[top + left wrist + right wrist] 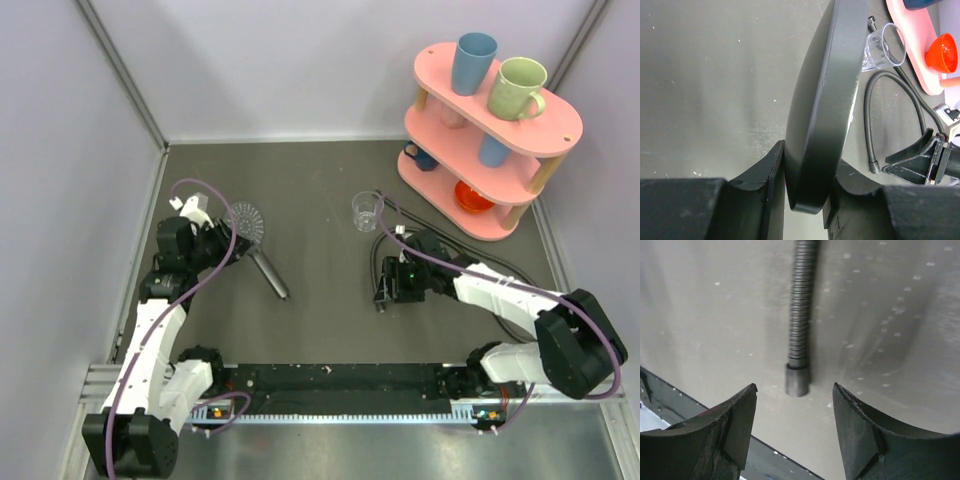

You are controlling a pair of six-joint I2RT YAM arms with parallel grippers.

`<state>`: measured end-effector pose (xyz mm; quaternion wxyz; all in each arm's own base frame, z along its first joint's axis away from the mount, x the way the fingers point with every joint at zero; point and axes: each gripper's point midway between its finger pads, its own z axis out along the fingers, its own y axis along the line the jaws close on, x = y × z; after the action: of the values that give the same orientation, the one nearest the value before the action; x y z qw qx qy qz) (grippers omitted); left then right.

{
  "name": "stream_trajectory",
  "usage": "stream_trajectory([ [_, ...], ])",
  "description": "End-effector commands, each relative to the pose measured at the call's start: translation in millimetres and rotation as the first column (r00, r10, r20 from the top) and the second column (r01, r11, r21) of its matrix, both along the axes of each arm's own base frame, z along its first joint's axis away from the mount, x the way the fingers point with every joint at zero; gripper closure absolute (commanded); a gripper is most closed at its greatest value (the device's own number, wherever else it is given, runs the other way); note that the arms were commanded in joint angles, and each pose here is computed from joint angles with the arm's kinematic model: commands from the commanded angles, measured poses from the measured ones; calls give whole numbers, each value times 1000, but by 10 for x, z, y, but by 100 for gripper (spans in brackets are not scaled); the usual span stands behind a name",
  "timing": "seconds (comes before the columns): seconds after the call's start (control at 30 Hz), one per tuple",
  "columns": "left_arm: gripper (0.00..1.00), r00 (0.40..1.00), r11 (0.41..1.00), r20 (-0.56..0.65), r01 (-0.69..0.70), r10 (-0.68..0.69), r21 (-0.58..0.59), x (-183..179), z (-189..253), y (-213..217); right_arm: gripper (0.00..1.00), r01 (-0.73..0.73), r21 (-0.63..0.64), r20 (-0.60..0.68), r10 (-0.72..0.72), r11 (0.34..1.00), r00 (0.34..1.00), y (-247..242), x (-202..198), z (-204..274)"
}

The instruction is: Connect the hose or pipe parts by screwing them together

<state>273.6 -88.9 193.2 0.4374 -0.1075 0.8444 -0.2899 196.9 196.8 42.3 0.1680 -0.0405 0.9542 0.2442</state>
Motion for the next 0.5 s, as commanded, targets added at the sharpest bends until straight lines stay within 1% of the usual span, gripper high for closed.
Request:
stream_trajectory([
  [0.0, 100, 998, 1000, 61, 24, -24, 3, 63, 122, -26, 38, 1, 101, 64, -8, 995, 998, 329, -2, 213],
  [0.07, 100, 998, 1000, 57, 23, -23, -3, 60, 114, -30, 38, -6, 114, 55, 0, 993, 999, 403, -69, 195],
  [0.13, 100, 998, 1000, 60, 22, -21, -2, 59, 114, -28, 38, 16, 113, 48, -21, 993, 999, 441, -66, 148],
  [0.27, 100, 998, 1000, 62, 15, -16, 9, 48, 118, -9, 38, -5, 116, 35, 1, 993, 999, 606, -140, 89],
  [0.37, 100, 998, 1000, 61, 5, -6, 20, 39, 107, 15, 38, -30, 135, 41, 25, 990, 999, 764, -137, 90],
  [0.43, 100, 998, 1000, 60, -3, 2, 21, 41, 106, 25, 38, -62, 177, 56, 53, 982, 997, 946, -133, 169],
  [0.47, 100, 998, 1000, 62, -5, 4, 23, 45, 111, 31, 38, -62, 184, 40, 56, 981, 998, 1009, -144, 135],
])
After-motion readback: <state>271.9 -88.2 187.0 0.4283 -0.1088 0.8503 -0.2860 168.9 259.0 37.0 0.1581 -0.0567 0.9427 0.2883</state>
